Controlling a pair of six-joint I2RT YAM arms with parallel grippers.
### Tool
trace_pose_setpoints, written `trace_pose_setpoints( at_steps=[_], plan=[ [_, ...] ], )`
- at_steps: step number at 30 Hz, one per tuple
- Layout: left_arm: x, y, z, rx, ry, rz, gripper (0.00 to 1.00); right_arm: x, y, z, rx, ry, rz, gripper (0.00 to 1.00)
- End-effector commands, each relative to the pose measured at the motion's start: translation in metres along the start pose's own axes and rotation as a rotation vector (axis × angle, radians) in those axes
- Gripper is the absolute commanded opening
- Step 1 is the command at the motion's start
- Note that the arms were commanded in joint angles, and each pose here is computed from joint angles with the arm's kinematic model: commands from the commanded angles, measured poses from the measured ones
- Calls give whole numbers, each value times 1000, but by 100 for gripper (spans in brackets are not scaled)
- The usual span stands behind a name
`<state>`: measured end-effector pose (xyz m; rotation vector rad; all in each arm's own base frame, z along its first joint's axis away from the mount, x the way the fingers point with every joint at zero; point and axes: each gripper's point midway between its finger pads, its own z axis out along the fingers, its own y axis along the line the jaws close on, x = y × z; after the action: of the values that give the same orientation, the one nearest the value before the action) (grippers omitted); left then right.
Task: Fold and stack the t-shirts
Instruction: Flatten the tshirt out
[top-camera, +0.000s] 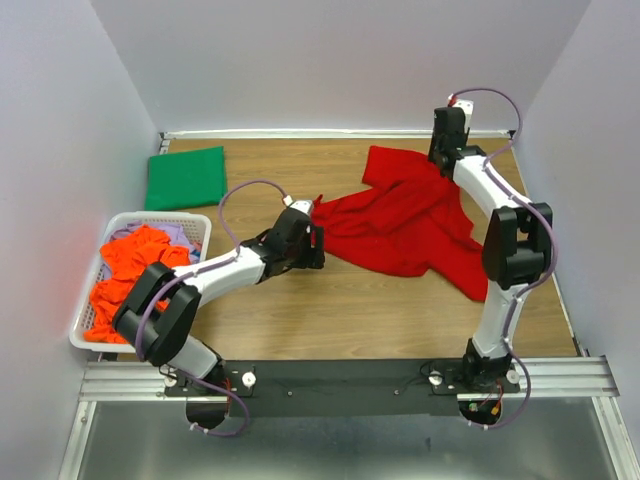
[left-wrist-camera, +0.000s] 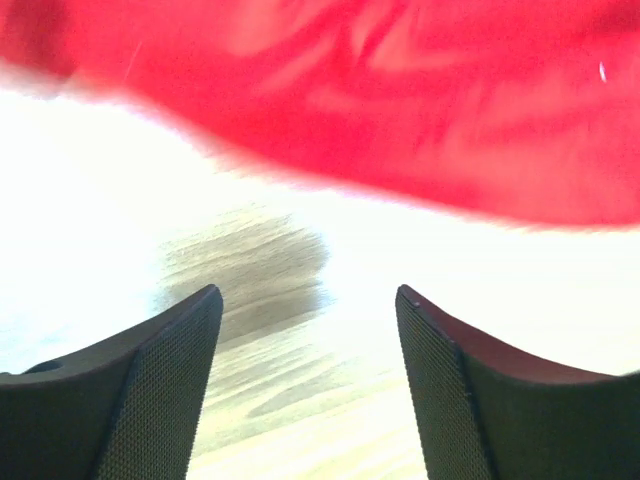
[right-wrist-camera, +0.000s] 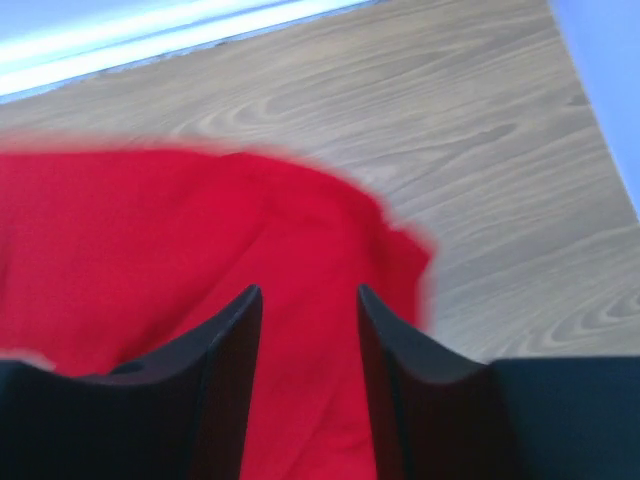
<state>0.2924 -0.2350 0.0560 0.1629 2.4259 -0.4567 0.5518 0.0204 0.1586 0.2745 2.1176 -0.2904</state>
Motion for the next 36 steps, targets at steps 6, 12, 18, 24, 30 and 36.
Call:
trace_pose_setpoints(
  at_steps=[6,12,18,24,30,36],
  plan=[
    [-44,0,-32,-34,-183,-107,86,74,61,-97,-475,222,92,53],
    [-56,22,-47,-118,-252,-208,88,148,94,-132,-696,405,55,53],
    [-70,39,-69,-182,-301,-222,89,138,124,-116,-803,365,34,58],
    [-71,44,-94,-188,-333,-233,89,147,142,-92,-838,392,25,59],
    [-68,46,-110,-182,-349,-235,89,150,165,-104,-991,427,9,56],
    [-69,48,-116,-182,-362,-227,89,158,187,-145,-1097,433,-53,15]
  ],
)
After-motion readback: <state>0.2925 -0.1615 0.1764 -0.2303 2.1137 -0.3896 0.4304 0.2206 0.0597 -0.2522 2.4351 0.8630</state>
